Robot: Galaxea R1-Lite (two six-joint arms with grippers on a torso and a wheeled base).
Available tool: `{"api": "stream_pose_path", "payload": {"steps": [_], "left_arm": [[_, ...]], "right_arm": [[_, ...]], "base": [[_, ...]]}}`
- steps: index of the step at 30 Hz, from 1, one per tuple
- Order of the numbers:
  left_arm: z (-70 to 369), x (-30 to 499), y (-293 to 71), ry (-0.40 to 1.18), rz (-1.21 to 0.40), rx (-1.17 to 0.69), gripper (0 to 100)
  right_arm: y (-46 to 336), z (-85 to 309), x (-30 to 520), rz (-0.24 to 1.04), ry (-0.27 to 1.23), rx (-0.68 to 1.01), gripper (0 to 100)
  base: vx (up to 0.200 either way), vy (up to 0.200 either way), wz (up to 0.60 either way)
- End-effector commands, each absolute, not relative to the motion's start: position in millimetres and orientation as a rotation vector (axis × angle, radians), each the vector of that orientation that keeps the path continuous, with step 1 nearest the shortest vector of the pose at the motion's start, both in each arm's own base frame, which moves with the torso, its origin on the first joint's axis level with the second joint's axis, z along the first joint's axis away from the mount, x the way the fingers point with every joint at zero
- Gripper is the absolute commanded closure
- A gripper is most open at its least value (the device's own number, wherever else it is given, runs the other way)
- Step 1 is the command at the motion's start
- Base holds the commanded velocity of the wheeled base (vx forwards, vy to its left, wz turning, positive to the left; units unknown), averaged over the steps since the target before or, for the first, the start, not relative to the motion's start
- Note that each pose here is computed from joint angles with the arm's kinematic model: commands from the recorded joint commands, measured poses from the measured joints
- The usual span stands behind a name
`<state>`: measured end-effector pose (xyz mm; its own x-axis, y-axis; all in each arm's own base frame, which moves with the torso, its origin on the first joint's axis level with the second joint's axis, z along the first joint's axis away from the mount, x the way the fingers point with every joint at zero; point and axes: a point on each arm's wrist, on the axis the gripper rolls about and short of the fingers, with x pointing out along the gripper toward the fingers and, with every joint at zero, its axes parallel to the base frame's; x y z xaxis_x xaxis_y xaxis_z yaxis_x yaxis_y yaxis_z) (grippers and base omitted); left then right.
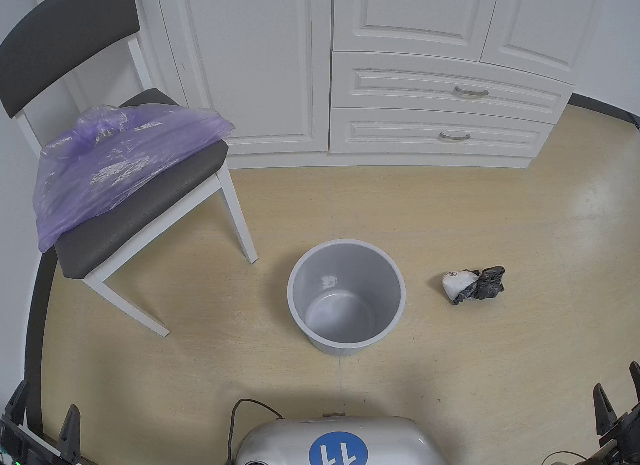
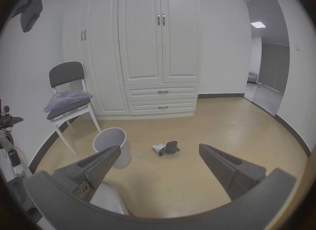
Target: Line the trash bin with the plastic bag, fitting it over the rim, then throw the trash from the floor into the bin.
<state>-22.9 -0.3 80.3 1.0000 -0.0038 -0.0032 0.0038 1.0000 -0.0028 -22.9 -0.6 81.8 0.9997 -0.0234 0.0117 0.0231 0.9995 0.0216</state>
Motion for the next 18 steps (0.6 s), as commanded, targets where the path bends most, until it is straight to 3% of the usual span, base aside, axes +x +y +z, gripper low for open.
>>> {"api": "stream_pose_path", "payload": {"steps": [1, 18], "left_arm": [[75.7, -23.0, -0.3, 0.003, -0.003, -0.003, 0], [76.0, -23.2, -0.4, 0.003, -0.009, 0.008, 0]], "right_arm": [[-0.6, 76.6, -22.8, -0.023, -0.011, 0.02, 0], [-0.5, 76.6, -22.8, -0.018, -0.011, 0.019, 0]], "base": [[0.0, 0.0, 0.0], [0.0, 0.0, 0.0]]}}
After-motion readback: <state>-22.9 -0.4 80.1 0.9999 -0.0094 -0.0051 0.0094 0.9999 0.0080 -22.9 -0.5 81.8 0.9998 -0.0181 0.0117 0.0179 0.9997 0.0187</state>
